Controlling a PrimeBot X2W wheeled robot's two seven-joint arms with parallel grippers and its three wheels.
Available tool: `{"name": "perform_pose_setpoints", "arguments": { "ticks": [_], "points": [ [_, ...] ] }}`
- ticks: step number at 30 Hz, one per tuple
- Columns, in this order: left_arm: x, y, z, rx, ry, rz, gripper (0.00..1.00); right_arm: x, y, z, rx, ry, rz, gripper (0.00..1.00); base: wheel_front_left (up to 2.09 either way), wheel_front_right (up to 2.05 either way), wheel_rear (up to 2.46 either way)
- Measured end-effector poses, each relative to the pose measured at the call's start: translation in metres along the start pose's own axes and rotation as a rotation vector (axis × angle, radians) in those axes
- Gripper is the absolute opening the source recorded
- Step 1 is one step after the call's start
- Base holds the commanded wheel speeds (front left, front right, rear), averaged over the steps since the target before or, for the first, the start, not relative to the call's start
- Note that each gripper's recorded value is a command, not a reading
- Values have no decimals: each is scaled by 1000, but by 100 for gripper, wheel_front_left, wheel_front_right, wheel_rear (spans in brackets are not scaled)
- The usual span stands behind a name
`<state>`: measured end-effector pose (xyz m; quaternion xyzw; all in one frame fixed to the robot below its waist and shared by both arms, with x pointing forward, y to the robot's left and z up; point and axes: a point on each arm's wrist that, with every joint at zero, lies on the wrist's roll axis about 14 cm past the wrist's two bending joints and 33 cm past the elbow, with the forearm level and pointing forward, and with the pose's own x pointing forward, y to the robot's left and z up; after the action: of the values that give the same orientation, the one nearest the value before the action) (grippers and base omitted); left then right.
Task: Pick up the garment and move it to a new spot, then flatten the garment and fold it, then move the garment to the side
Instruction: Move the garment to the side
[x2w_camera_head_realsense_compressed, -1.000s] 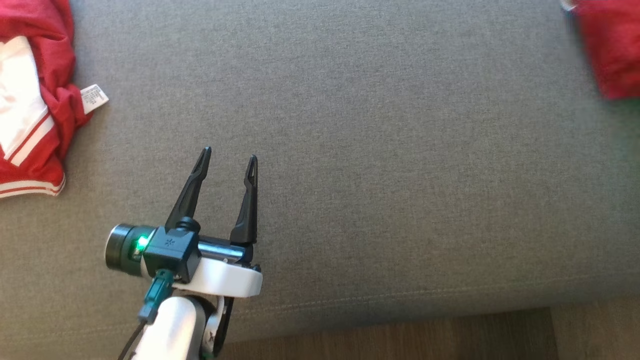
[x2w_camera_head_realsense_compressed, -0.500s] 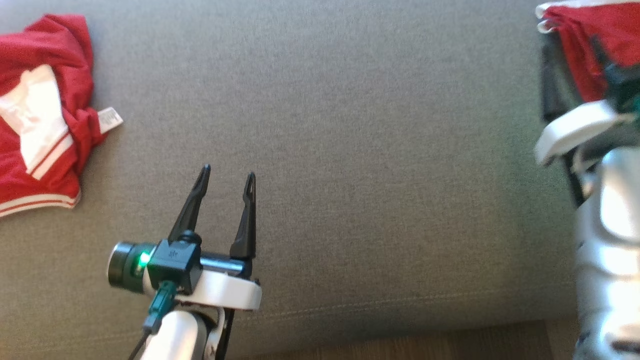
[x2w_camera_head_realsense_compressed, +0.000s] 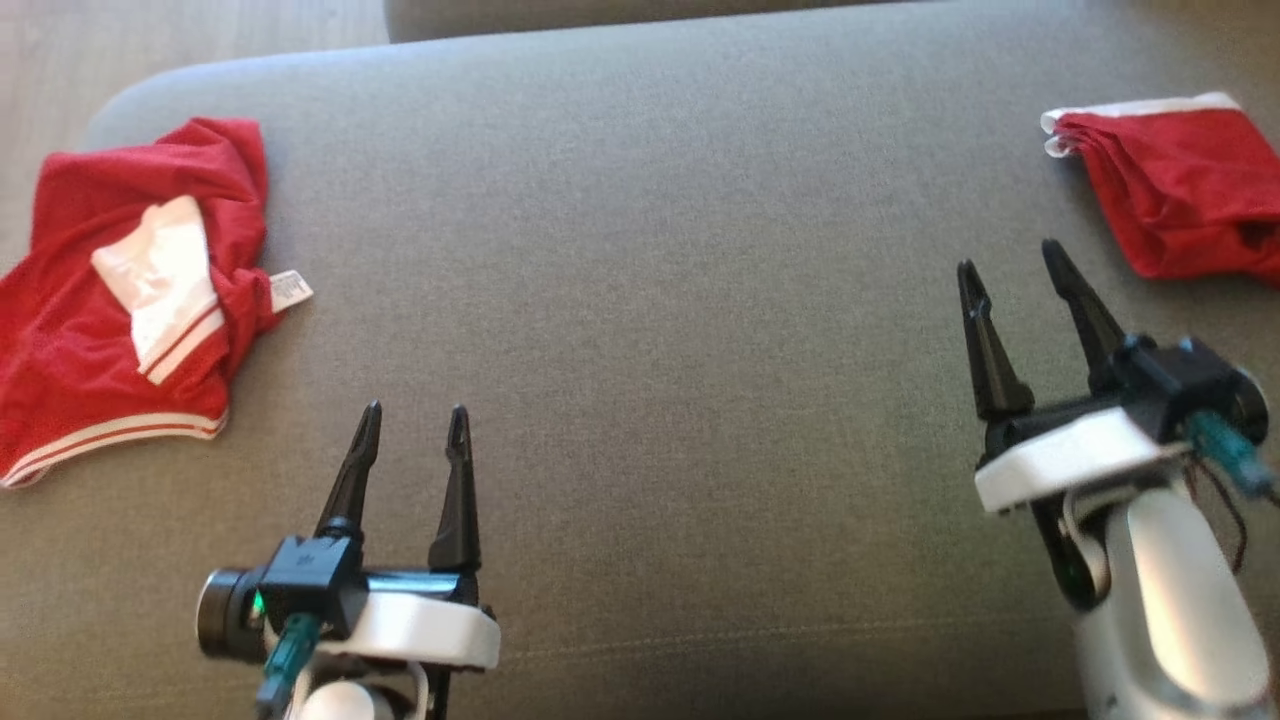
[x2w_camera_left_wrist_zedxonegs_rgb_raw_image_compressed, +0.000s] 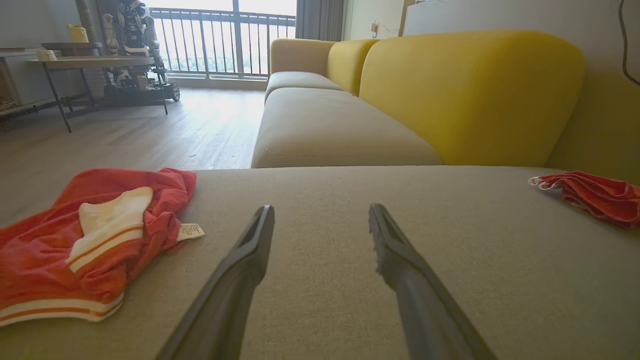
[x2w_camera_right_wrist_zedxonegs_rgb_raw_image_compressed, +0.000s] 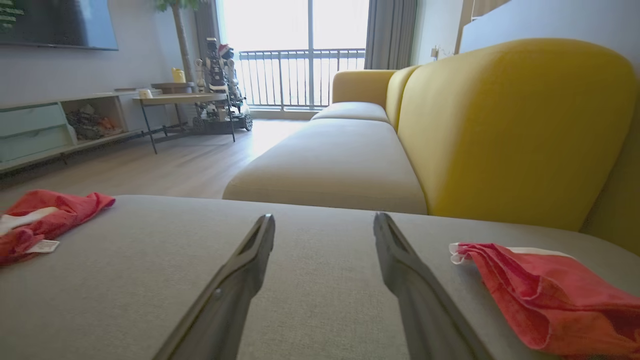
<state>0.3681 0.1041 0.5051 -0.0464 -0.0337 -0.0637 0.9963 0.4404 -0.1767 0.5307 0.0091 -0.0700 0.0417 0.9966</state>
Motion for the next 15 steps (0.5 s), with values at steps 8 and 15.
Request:
{"name": "perform_pose_setpoints", "arguments": {
  "ticks": [8, 15],
  "points": [
    [-19, 13, 5, -58, -3, 61, 100, -37, 4, 9, 34, -28, -4, 100, 0, 0, 0],
    [-28, 14, 38, -10, -107, 58, 100, -66, 4, 0, 30, 13, -11, 100, 0, 0, 0]
  ]
}}
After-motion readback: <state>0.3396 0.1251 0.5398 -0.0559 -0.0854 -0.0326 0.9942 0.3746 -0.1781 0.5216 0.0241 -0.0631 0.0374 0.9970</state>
